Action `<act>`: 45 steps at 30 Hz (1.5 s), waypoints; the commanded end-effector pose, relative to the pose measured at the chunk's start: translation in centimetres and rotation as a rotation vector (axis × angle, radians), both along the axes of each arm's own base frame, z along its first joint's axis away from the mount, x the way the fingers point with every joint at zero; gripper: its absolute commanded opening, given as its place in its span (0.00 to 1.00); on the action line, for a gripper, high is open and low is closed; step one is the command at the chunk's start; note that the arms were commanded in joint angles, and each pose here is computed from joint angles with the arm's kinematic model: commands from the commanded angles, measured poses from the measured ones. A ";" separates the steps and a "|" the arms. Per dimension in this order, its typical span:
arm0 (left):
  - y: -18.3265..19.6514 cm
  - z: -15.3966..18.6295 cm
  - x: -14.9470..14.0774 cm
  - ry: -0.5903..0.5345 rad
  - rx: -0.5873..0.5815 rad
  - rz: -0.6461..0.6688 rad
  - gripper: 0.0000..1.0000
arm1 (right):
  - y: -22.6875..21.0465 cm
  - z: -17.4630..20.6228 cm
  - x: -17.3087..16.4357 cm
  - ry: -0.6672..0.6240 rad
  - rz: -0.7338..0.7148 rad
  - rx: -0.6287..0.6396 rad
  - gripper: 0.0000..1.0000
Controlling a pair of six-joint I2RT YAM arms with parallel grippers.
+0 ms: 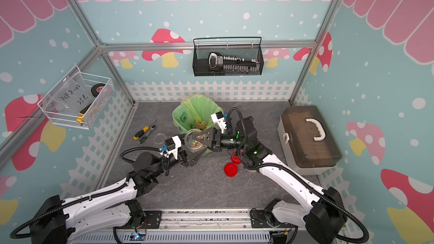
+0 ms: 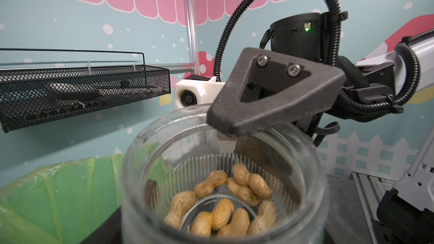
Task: Empty moldy peanuts from jars
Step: Pour the moldy peanuts from the jar into the trash bin.
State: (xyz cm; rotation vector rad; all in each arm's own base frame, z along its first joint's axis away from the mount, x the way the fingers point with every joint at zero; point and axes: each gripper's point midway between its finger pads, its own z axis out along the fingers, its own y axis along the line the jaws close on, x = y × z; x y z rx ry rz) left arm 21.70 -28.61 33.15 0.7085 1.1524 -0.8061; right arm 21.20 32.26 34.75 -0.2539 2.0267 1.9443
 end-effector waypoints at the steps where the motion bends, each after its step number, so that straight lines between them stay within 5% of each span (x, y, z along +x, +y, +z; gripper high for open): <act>1: 0.1 2.7 -0.5 -0.025 -0.067 -0.022 0.37 | 0.0 1.7 0.0 -0.076 -0.017 0.014 0.84; 12: -0.2 2.6 -0.5 -0.017 -0.060 -0.027 0.40 | -0.2 0.6 0.2 -0.071 -0.035 -0.016 0.67; 17: -0.2 2.5 -0.4 -0.011 -0.057 -0.027 0.56 | -0.3 0.4 0.3 -0.075 -0.047 -0.016 0.63; 20: -0.2 2.6 -0.3 -0.009 -0.058 -0.023 0.78 | -0.4 0.2 0.5 -0.076 -0.057 -0.019 0.61; 29: 0.3 2.6 -0.2 -0.005 -0.064 0.002 0.98 | -1.4 -0.8 1.6 -0.081 -0.105 -0.038 0.56; 45: 1.4 3.6 -1.0 -0.018 -0.111 0.003 0.99 | -5.1 -1.0 4.6 -0.184 -0.252 -0.138 0.55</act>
